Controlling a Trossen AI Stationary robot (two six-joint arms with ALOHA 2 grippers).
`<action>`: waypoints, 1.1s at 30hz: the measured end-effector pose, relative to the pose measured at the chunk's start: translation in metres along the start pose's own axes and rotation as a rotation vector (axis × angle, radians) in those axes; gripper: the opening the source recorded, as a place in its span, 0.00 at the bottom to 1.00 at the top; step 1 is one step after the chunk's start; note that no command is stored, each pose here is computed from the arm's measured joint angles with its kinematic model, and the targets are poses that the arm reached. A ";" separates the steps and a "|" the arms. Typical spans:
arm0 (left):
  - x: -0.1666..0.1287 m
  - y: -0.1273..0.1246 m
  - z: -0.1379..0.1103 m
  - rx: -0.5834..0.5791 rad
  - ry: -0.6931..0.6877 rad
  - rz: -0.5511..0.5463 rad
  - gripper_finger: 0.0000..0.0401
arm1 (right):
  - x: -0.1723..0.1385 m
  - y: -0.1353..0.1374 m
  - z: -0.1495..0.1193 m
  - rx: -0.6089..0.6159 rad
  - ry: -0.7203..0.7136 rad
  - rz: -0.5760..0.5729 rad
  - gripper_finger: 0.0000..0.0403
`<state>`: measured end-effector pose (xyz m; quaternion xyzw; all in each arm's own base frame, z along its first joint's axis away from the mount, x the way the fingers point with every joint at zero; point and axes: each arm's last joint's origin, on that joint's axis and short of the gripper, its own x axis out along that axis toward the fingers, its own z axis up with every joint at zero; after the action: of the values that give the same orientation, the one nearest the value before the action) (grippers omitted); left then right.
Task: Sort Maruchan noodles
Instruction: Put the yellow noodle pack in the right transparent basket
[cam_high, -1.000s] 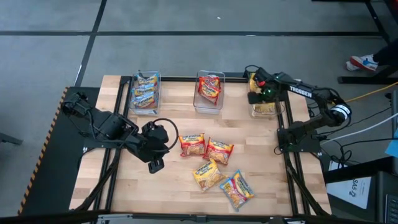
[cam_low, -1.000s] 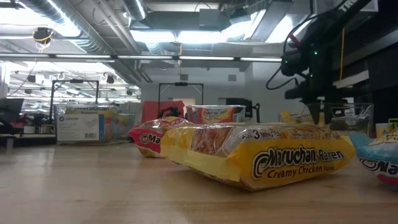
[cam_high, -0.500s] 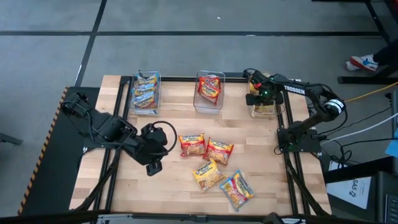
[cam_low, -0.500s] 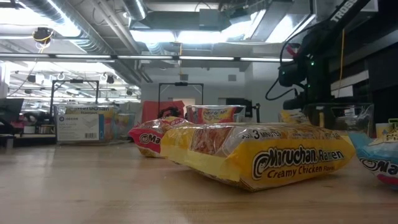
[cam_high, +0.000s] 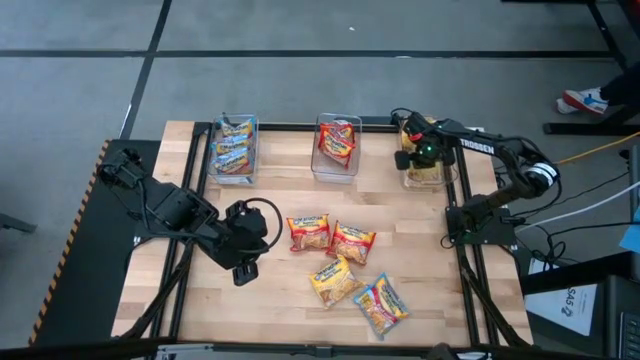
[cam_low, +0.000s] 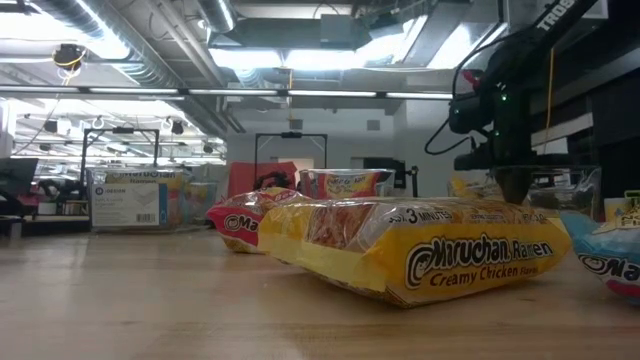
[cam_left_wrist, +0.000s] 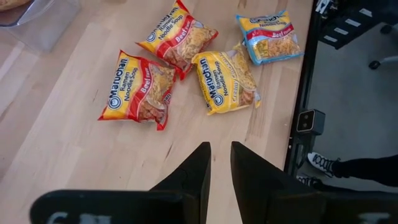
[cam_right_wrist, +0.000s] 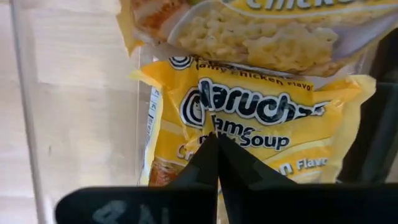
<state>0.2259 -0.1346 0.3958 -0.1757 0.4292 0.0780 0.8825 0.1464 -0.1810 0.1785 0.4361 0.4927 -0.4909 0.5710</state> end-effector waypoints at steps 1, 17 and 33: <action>0.000 0.000 0.000 0.000 0.000 0.000 0.14 | -0.001 0.000 -0.001 -0.003 -0.002 -0.001 0.01; 0.000 0.000 0.000 0.000 -0.013 0.011 0.14 | -0.059 -0.020 -0.021 0.023 -0.238 0.041 0.00; 0.000 0.001 0.001 0.000 -0.017 0.019 0.14 | -0.077 -0.027 -0.014 0.169 -0.555 -0.111 0.00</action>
<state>0.2260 -0.1337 0.3958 -0.1709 0.4232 0.0877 0.8854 0.1157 -0.1612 0.2526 0.3036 0.2980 -0.6612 0.6179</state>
